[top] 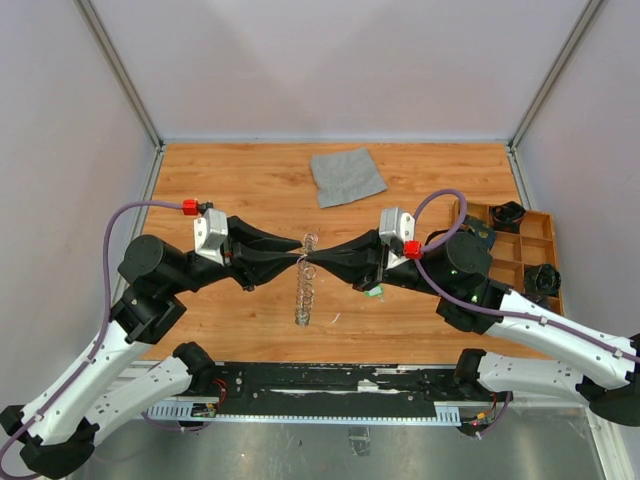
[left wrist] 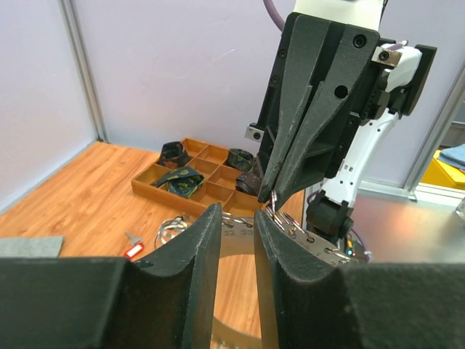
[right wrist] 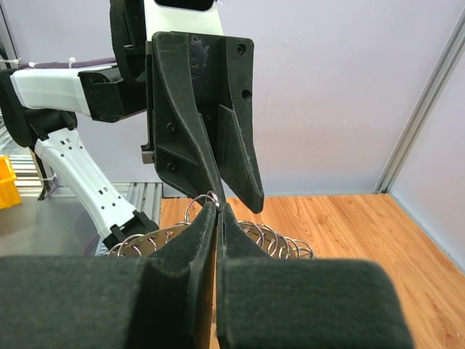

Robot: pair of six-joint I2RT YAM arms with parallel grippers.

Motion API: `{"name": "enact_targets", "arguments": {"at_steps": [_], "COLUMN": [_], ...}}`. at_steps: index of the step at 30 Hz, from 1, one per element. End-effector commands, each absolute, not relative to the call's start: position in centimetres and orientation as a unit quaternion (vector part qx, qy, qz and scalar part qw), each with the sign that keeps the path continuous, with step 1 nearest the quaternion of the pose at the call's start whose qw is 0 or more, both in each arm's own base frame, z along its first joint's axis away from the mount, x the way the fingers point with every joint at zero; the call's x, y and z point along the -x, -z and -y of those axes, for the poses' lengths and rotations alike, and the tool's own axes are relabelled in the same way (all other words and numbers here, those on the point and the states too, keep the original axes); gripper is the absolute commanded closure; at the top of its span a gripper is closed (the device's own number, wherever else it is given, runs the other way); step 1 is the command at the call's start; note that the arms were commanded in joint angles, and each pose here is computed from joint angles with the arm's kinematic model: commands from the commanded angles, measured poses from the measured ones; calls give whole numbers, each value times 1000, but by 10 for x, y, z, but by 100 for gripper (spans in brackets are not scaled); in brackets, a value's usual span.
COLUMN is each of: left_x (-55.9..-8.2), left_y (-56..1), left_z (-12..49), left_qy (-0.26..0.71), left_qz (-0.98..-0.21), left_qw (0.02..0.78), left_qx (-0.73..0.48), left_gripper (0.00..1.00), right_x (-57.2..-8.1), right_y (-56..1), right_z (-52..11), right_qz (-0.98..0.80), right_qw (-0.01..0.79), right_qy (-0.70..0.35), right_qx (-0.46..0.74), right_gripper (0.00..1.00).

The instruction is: Put the keys on the keyring

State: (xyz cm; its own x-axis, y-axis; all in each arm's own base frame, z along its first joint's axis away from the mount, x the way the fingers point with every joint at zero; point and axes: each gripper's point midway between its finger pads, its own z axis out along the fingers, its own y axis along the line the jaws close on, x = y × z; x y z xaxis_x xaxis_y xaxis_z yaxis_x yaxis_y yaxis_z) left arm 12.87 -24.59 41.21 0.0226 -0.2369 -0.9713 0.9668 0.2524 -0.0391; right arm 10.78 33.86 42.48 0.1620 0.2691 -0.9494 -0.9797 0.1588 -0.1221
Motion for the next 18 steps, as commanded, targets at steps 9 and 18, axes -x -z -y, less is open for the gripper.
{"name": "enact_targets", "arguments": {"at_steps": [9,18], "left_x": [-121,-121], "left_y": [-412,-414], "left_z": [252,250], "left_qy": [510,491], "left_qz": [-482,-484], "left_qw": [603,605], "left_qx": [-379,-398], "left_gripper": [91,99], "right_x": [-97,-100], "right_y": [-447,-440], "right_z": [-340,-334], "right_qz": [-385,-407], "right_qw": [644,638], "right_qy": [-516,-492], "right_qx": [413,430], "right_gripper": [99,91]}}
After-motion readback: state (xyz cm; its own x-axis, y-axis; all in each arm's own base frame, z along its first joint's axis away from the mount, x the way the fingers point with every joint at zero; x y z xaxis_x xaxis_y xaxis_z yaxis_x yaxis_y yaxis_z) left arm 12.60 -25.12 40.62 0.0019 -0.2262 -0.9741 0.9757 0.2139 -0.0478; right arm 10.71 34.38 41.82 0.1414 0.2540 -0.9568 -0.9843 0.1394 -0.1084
